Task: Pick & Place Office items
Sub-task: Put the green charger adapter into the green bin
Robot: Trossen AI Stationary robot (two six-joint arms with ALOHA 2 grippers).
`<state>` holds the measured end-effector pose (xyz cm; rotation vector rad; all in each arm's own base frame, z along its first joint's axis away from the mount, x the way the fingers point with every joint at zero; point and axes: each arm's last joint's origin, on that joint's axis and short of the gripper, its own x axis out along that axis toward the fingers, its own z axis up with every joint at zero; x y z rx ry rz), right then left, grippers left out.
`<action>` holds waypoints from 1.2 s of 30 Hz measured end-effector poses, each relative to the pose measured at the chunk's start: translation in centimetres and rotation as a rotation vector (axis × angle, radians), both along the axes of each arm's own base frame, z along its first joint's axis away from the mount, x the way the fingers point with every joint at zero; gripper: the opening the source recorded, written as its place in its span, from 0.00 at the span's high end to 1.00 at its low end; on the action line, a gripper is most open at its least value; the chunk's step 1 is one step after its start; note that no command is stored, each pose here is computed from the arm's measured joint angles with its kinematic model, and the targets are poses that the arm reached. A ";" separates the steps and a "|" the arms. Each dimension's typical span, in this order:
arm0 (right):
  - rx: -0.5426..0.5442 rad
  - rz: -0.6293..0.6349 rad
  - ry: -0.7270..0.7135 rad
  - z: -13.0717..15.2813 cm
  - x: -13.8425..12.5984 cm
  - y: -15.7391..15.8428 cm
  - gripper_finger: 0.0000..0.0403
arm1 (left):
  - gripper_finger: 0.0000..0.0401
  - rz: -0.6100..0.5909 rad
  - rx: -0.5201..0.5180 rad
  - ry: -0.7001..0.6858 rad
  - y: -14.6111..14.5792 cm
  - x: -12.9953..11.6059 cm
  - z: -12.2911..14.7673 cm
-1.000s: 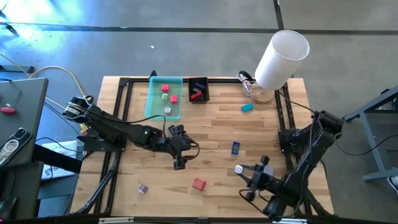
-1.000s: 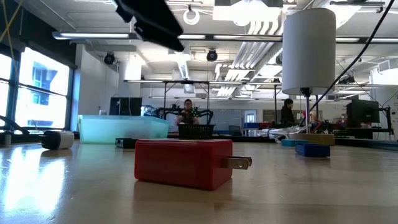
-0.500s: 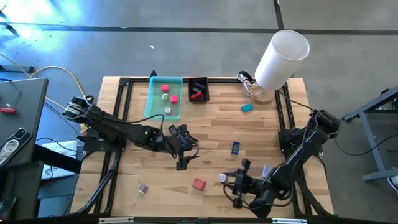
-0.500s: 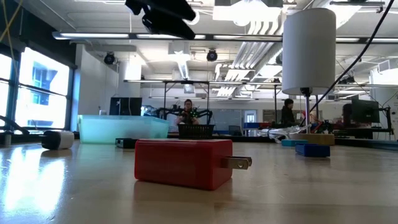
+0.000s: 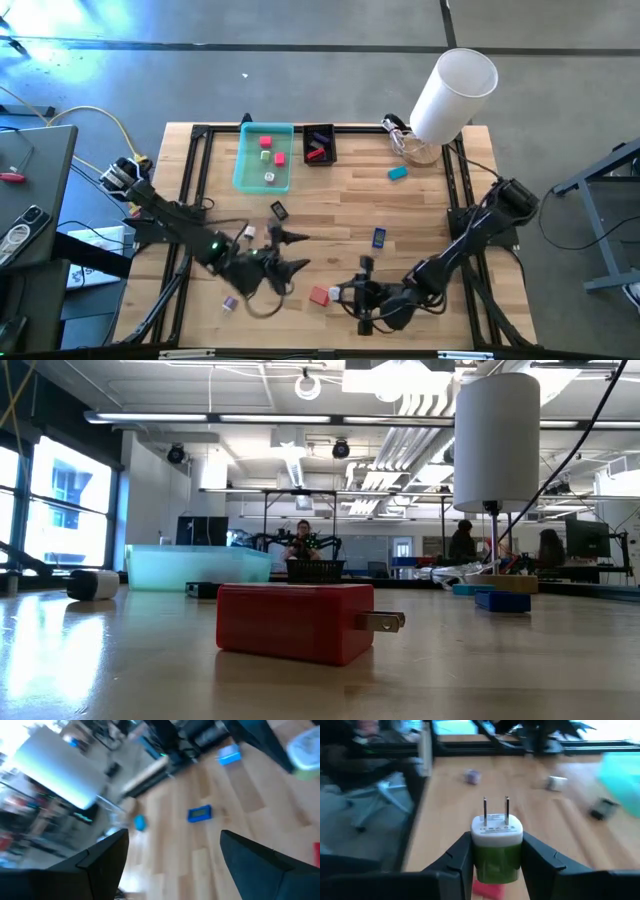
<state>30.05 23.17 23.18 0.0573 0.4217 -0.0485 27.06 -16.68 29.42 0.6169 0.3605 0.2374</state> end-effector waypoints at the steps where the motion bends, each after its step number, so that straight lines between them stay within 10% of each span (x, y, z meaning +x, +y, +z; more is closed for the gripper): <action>1: 0.006 0.023 -0.008 -0.5 0.2 -0.1 0.72 | 0.24 0.017 0.031 -0.011 -0.4 -0.4 0.1; 13: 0.091 0.113 -0.311 -0.5 1.0 -1.2 0.72 | 0.25 -0.006 0.113 -0.002 -3.0 -1.7 -0.6; 36: 0.103 0.164 -0.314 -0.4 2.4 -3.0 0.72 | 0.25 -0.005 0.075 -0.089 -3.3 0.8 -1.2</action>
